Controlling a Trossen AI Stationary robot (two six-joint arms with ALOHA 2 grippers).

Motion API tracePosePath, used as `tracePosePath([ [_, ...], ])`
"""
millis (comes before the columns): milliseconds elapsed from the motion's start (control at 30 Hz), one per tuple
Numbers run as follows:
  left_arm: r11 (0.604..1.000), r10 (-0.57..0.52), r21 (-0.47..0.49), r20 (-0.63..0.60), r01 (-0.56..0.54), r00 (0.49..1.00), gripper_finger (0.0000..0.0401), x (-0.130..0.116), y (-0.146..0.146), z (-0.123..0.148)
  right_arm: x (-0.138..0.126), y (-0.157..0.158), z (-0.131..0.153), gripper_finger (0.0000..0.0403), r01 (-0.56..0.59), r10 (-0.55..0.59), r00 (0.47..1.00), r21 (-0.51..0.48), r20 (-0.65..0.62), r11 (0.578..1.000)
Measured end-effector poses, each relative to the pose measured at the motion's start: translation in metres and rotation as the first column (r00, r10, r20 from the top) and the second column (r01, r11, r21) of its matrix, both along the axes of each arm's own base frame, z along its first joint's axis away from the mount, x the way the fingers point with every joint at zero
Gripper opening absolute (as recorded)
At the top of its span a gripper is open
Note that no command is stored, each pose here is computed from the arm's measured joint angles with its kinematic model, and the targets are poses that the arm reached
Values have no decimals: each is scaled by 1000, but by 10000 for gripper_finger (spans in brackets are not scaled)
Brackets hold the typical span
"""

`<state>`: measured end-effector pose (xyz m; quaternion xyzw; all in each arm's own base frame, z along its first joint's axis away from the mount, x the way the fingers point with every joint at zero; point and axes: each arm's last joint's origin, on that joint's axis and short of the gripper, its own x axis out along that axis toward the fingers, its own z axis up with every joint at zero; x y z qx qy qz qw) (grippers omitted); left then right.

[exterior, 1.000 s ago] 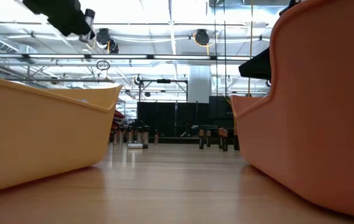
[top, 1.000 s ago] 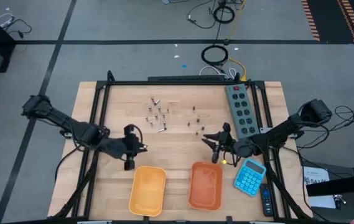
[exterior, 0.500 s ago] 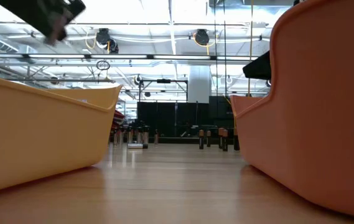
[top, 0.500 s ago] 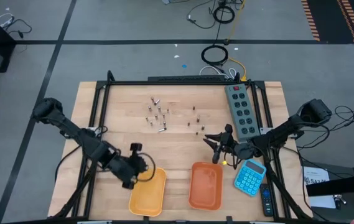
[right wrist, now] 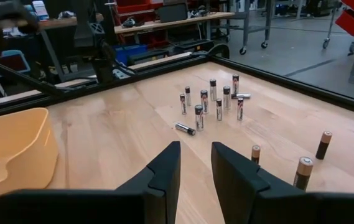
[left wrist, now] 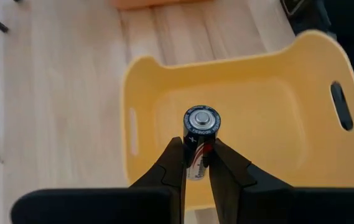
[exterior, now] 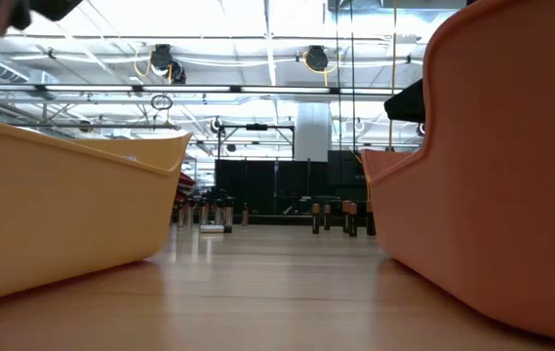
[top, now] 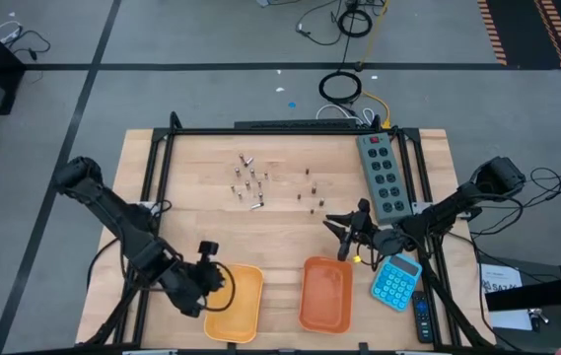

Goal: Sort batteries
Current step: Put the silver battery into the yellow bin

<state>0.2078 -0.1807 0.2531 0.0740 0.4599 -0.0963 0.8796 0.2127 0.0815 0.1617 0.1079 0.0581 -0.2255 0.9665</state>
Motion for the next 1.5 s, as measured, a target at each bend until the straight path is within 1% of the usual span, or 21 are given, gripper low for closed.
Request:
tracePosePath([
  [67, 1000, -14, -1, -36, 14, 999, 47, 3, -4, -8, 0, 0, 0, 82, -1, 1, 1000, 0, 0, 1000],
  [167, 1000, -20, 22, -81, 21, 997, 47, 9, -8, -22, 0, 0, 0, 82, -2, 2, 1000, -4, -2, 1000],
  [233, 1000, -22, 9, -110, 23, 994, 47, 15, -10, -30, 0, 0, 0, 82, -2, 2, 1000, -5, -2, 1000],
  [500, 1000, 26, -3, -241, -28, 970, 48, 37, 0, -58, 0, 0, 0, 82, -4, 4, 1000, -5, -1, 1000],
  [667, 998, 57, -14, -283, -64, 957, 56, 45, 8, -65, 0, 0, 0, 82, -8, 8, 1000, -9, -4, 1000],
  [867, 995, 85, -21, -300, -95, 950, 59, 50, 17, -66, 0, 0, 0, 82, -10, 10, 1000, -12, -6, 1000],
  [1000, 993, 103, -23, -332, -117, 938, 62, 51, 22, -67, 0, 0, 0, 82, -10, 10, 1000, -12, -6, 1000],
  [1100, 989, 126, -28, -341, -144, 932, 80, 52, 25, -67, 0, 0, 0, 82, -10, 9, 1000, -11, -6, 1000],
  [1267, 986, 140, -34, -344, -162, 928, 140, 54, 28, -67, 0, 1, 0, 82, -11, 11, 1000, -10, -5, 1000],
  [1333, 985, 142, -39, -348, -166, 927, 156, 54, 29, -67, 0, 1, 0, 82, -11, 11, 1000, -10, -5, 1000],
  [1500, 984, 150, -39, -369, -176, 917, 164, 55, 33, -68, 0, 1, 0, 82, -11, 11, 1000, -11, -5, 1000],
])
